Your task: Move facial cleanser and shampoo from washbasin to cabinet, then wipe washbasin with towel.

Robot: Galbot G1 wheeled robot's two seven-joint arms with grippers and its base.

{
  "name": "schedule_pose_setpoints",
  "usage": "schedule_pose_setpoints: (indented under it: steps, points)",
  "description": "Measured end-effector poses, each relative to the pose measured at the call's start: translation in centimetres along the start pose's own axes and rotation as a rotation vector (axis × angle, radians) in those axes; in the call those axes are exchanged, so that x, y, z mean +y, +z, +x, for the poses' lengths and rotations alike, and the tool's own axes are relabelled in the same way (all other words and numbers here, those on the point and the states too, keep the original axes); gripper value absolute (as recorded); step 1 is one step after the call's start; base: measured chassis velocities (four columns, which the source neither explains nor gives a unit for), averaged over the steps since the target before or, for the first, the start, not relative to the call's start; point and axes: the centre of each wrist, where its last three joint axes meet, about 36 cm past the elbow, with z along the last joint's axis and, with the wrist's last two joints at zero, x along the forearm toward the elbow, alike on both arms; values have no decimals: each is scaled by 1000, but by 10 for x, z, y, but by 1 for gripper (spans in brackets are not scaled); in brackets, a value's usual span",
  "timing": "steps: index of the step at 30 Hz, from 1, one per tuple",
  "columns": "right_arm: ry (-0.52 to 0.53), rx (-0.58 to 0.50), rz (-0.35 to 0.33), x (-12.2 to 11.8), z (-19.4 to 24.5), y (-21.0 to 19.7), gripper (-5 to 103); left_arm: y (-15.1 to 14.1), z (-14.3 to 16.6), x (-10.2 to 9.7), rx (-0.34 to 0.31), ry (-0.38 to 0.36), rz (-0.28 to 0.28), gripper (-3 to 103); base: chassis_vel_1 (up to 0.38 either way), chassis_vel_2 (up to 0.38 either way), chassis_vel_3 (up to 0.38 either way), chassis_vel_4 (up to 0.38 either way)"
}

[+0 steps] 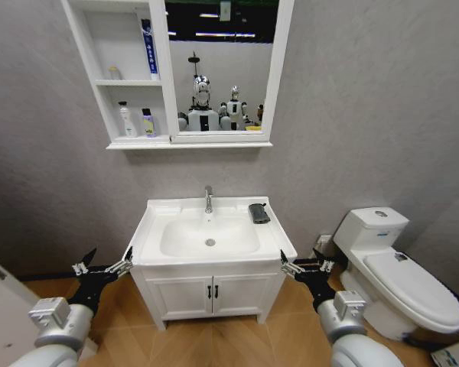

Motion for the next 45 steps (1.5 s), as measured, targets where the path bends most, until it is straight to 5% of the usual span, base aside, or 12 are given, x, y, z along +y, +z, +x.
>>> schedule_pose_setpoints:
  steps: [32,45]
  points:
    - [-59,3,-16,2,-13,12,100,0,0,0,-1,1,0,100,353,-349,-346,348]
    - [-66,17,-20,-2,-28,20,100,0,0,0,0,0,0,100,10,-31,-22,60]
